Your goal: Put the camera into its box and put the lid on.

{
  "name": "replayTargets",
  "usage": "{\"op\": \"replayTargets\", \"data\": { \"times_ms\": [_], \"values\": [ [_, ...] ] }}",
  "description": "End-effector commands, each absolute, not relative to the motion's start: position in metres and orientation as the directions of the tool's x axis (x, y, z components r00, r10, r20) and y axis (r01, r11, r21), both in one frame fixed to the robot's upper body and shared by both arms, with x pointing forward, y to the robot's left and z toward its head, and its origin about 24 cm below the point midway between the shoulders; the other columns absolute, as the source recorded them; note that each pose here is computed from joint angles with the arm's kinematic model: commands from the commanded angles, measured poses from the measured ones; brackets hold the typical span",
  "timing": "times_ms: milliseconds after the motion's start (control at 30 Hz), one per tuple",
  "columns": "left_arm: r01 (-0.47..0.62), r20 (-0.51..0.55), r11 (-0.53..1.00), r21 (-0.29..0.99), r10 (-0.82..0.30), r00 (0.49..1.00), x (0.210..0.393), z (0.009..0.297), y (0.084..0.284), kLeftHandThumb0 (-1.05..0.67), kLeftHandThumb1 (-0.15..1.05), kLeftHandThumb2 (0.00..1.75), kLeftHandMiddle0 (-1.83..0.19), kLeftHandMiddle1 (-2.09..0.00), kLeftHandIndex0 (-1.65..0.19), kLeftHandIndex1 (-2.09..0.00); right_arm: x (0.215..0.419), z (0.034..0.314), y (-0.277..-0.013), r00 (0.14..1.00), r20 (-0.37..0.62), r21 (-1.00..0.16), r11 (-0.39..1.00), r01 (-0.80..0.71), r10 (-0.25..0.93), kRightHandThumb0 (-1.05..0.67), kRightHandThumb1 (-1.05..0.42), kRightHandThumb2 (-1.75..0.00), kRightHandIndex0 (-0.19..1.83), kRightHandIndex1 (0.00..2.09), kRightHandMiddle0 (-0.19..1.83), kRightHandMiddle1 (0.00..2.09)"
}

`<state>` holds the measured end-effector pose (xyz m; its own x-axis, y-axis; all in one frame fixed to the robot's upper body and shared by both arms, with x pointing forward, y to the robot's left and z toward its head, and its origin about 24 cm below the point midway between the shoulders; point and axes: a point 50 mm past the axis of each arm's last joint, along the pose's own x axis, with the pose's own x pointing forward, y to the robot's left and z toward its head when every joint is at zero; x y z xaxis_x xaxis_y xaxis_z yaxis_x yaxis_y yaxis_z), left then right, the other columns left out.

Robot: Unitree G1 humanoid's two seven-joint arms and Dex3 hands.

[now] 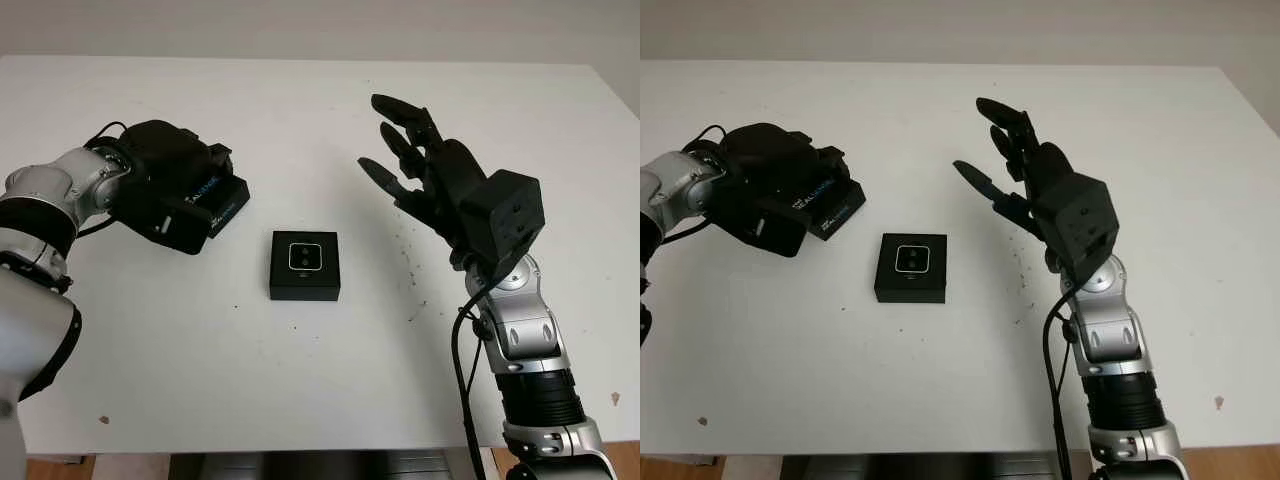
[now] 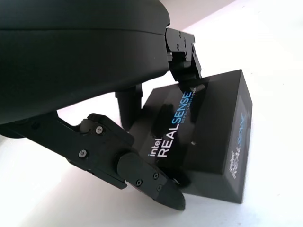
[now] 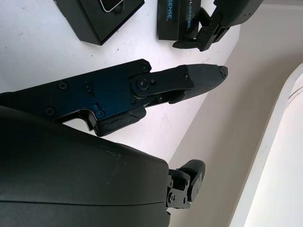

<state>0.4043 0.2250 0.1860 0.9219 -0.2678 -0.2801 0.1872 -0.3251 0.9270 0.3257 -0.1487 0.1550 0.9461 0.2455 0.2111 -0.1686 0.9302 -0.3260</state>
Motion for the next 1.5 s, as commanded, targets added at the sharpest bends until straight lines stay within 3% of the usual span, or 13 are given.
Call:
{"op": "replayTargets", "data": {
  "times_ms": [0,200,400,533,767,933,1167,1367,1467],
  "values": [
    [0.226,-0.303,-0.290,0.930,-0.257,0.918,0.403,0.178,0.228,-0.30,1.05,0.09,-0.05,-2.09,-0.04,-1.99,0.324,0.155,-0.149,0.944,0.219,-0.325,0.931,-0.167,0.246,-0.68,-1.05,-0.19,0.12,0.05,-0.07,0.57],
    [0.258,-0.294,-0.165,0.952,-0.252,0.922,0.405,0.192,0.228,-0.27,1.05,0.09,-0.16,-1.96,-0.12,-1.73,0.323,0.154,-0.148,0.946,0.210,-0.313,0.934,-0.174,0.247,-0.67,-1.05,-0.18,0.11,0.05,-0.07,0.52],
    [0.320,-0.304,0.019,0.947,-0.259,0.917,0.409,0.212,0.221,-0.31,1.05,0.09,-0.20,-2.09,-0.12,-1.92,0.323,0.151,-0.146,0.942,0.215,-0.271,0.942,-0.197,0.258,-0.61,-1.05,-0.16,0.09,0.04,-0.07,0.47],
    [0.349,-0.312,0.093,0.933,-0.280,0.908,0.410,0.220,0.215,-0.33,1.04,0.06,-0.31,-2.09,-0.23,-1.99,0.323,0.149,-0.145,0.942,0.209,-0.261,0.943,-0.205,0.262,-0.59,-1.05,-0.14,0.08,0.04,-0.08,0.47],
    [0.406,-0.361,0.098,0.909,-0.304,0.882,0.406,0.234,0.200,-0.34,1.04,0.05,-0.44,-2.03,-0.29,-1.97,0.322,0.147,-0.143,0.947,0.196,-0.265,0.944,-0.198,0.254,-0.60,-1.05,-0.14,0.08,0.04,-0.08,0.48],
    [0.428,-0.393,0.069,0.901,-0.285,0.874,0.398,0.241,0.190,-0.34,1.04,0.05,-0.36,-1.85,-0.27,-1.91,0.322,0.147,-0.142,0.948,0.197,-0.277,0.942,-0.192,0.251,-0.61,-1.05,-0.15,0.09,0.05,-0.08,0.49],
    [0.477,-0.438,0.060,0.877,-0.308,0.844,0.382,0.247,0.177,-0.34,1.05,0.06,-0.35,-1.91,-0.30,-1.89,0.323,0.147,-0.139,0.948,0.204,-0.278,0.943,-0.184,0.245,-0.61,-1.05,-0.16,0.10,0.06,-0.09,0.49],
    [0.489,-0.449,0.080,0.869,-0.288,0.846,0.373,0.249,0.171,-0.33,1.05,0.06,-0.36,-1.78,-0.33,-1.96,0.323,0.147,-0.136,0.952,0.195,-0.281,0.944,-0.175,0.234,-0.61,-1.05,-0.16,0.11,0.06,-0.09,0.49],
    [0.489,-0.453,0.074,0.869,-0.274,0.848,0.367,0.250,0.170,-0.34,1.05,0.06,-0.36,-1.65,-0.31,-1.75,0.323,0.148,-0.134,0.956,0.185,-0.285,0.943,-0.172,0.230,-0.62,-1.05,-0.17,0.10,0.05,-0.09,0.49]
  ]
}}
